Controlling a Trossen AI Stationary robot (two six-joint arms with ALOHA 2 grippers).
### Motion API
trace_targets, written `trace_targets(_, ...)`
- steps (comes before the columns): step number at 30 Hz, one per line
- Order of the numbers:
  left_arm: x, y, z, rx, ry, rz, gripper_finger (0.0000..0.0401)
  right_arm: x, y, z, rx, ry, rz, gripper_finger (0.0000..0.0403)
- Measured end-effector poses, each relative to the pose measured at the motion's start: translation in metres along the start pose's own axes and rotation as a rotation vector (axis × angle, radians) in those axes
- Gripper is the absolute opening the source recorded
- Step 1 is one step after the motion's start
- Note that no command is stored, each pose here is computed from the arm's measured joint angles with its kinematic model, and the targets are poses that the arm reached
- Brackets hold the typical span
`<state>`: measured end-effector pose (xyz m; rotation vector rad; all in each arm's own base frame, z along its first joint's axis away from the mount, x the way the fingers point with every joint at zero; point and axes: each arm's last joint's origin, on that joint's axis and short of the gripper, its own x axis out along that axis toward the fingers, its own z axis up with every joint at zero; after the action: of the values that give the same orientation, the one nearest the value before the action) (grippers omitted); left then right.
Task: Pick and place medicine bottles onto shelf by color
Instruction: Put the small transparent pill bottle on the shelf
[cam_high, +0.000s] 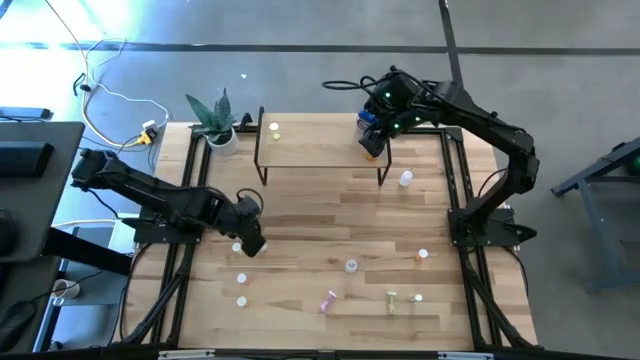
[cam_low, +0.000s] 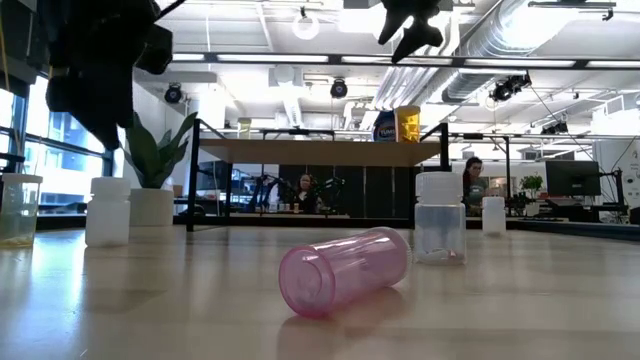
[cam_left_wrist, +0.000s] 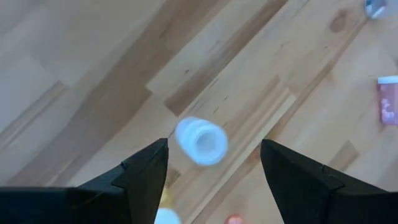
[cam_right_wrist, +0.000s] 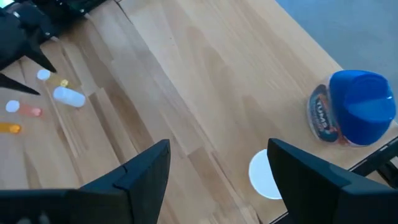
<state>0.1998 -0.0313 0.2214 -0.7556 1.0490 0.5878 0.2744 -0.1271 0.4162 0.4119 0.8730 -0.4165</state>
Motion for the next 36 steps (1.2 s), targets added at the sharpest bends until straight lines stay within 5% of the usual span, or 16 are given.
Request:
trace_targets(24, 0.051, -0.016, -0.01, 0.042, 0.089, 0.14, 0.024, 0.001, 0.002, 0.0, -0.002, 0.003, 0.003, 0.0259)
trace_targets(36, 0.052, -0.017, -0.011, 0.064, 0.103, 0.131, 0.0162, 0.001, 0.002, 0.0, -0.005, 0.003, 0.003, 0.0259)
